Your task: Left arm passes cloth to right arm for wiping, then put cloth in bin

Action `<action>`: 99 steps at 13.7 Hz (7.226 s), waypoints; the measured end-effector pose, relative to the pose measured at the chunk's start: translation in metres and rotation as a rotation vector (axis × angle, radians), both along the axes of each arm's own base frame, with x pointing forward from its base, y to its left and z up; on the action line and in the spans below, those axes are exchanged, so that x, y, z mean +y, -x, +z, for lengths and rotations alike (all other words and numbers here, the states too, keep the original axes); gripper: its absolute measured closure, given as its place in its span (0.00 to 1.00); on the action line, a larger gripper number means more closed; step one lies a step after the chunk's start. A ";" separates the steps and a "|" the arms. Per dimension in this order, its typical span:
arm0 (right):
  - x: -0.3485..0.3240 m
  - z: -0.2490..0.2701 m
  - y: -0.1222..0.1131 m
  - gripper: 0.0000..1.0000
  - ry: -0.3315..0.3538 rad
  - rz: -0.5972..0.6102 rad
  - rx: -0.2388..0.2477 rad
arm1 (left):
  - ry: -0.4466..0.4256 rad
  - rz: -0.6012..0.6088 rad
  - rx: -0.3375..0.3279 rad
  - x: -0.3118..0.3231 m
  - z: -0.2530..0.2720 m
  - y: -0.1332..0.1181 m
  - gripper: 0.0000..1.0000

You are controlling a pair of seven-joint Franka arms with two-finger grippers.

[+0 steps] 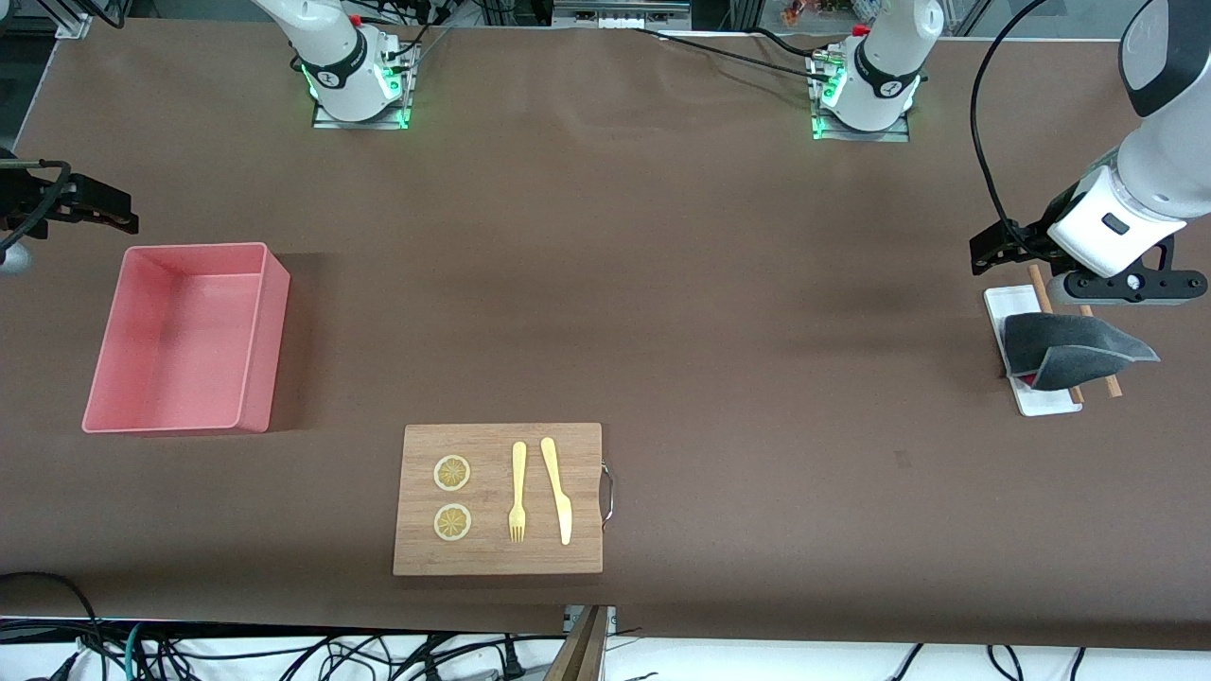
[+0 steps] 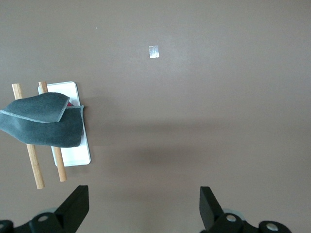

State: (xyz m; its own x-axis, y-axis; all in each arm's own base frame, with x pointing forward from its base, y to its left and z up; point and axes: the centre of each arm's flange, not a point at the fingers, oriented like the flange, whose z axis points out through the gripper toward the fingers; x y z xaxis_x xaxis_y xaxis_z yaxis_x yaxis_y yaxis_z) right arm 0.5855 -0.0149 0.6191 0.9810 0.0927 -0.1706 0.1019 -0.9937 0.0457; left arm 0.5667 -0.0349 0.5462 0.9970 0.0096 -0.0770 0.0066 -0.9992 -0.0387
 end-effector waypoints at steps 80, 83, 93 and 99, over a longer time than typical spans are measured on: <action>-0.024 -0.003 -0.007 0.00 0.006 -0.039 -0.034 | 0.213 -0.946 0.289 0.332 -0.259 -0.070 0.94; -0.024 -0.003 -0.008 0.00 0.006 -0.039 -0.034 | 0.214 -0.945 0.291 0.330 -0.249 -0.073 0.98; -0.025 -0.002 -0.011 0.00 0.007 -0.039 -0.058 | 0.289 -0.945 0.237 0.173 -0.073 -0.103 0.98; -0.016 -0.025 -0.019 0.00 -0.004 -0.025 -0.010 | 0.568 -0.655 0.226 -0.044 -0.048 -0.100 0.98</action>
State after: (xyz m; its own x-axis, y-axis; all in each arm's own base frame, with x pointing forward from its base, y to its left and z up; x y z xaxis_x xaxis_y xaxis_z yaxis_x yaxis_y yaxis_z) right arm 0.6046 -0.0310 0.5942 0.9846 0.0684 -0.1608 0.0761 -0.9962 0.0427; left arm 0.6670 -0.0785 0.4984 0.7499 -0.6551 -0.0918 -0.5195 -0.6691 0.5315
